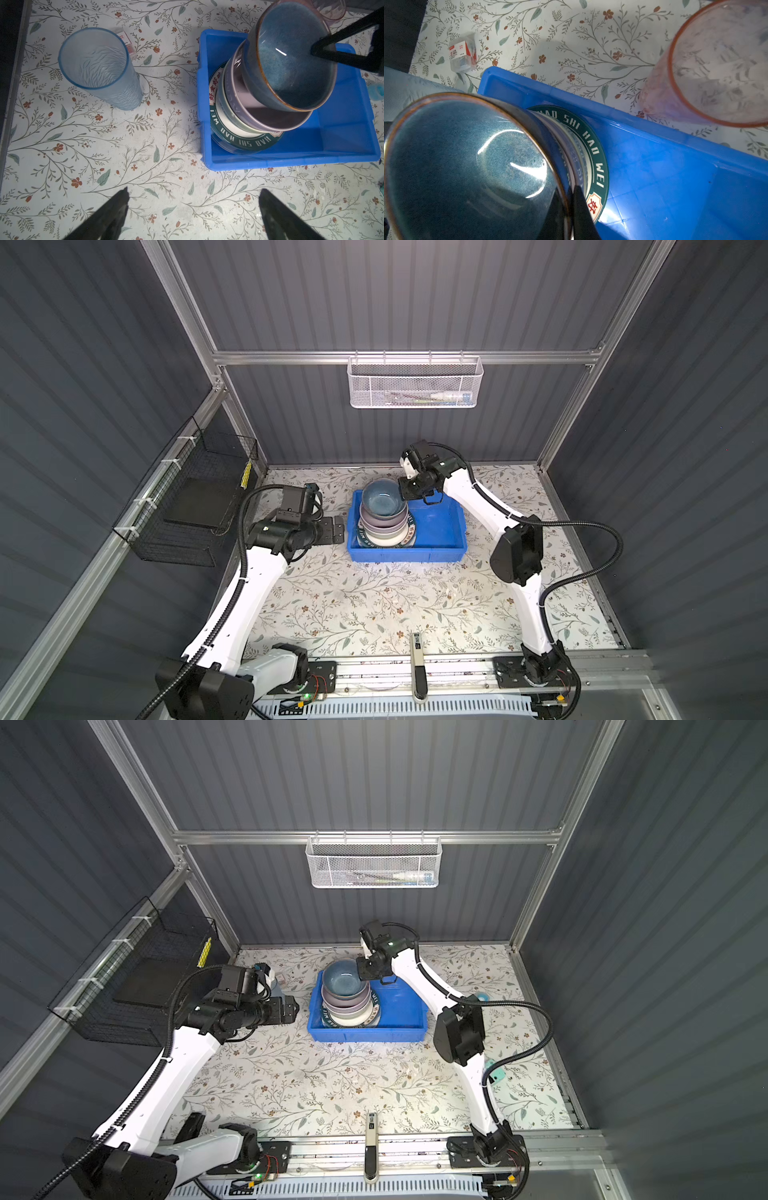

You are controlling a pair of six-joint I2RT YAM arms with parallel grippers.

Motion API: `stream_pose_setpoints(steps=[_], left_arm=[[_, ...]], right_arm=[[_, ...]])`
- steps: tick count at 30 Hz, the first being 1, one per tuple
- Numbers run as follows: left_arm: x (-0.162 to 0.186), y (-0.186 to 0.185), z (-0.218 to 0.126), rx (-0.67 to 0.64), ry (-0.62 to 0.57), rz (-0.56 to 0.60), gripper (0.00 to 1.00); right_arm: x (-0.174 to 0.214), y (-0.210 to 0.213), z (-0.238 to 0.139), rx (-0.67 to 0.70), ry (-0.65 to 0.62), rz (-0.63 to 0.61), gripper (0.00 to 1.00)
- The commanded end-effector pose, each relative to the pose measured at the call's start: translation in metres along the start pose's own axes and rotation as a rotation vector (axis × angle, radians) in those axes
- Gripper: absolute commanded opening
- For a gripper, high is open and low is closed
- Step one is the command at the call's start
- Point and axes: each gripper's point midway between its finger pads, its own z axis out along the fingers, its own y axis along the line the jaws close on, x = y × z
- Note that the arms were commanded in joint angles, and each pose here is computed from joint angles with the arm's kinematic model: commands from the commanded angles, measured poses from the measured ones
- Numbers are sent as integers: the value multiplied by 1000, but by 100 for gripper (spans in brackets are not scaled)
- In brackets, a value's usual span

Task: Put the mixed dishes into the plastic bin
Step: 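Lower the dark blue bowl onto the lilac bowl and open the right gripper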

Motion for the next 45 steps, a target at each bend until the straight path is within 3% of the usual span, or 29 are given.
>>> stream_pose_setpoints(steps=[1, 18, 45], left_arm=[[8, 5, -3, -16, 12, 22, 99], [12, 11, 2, -46, 26, 11, 100], [2, 37, 18, -215, 43, -50, 98]], right_arm=[[-29, 23, -20, -64, -108, -20, 0], [-9, 12, -12, 50, -53, -83, 3], [-7, 18, -25, 47, -66, -89, 19]])
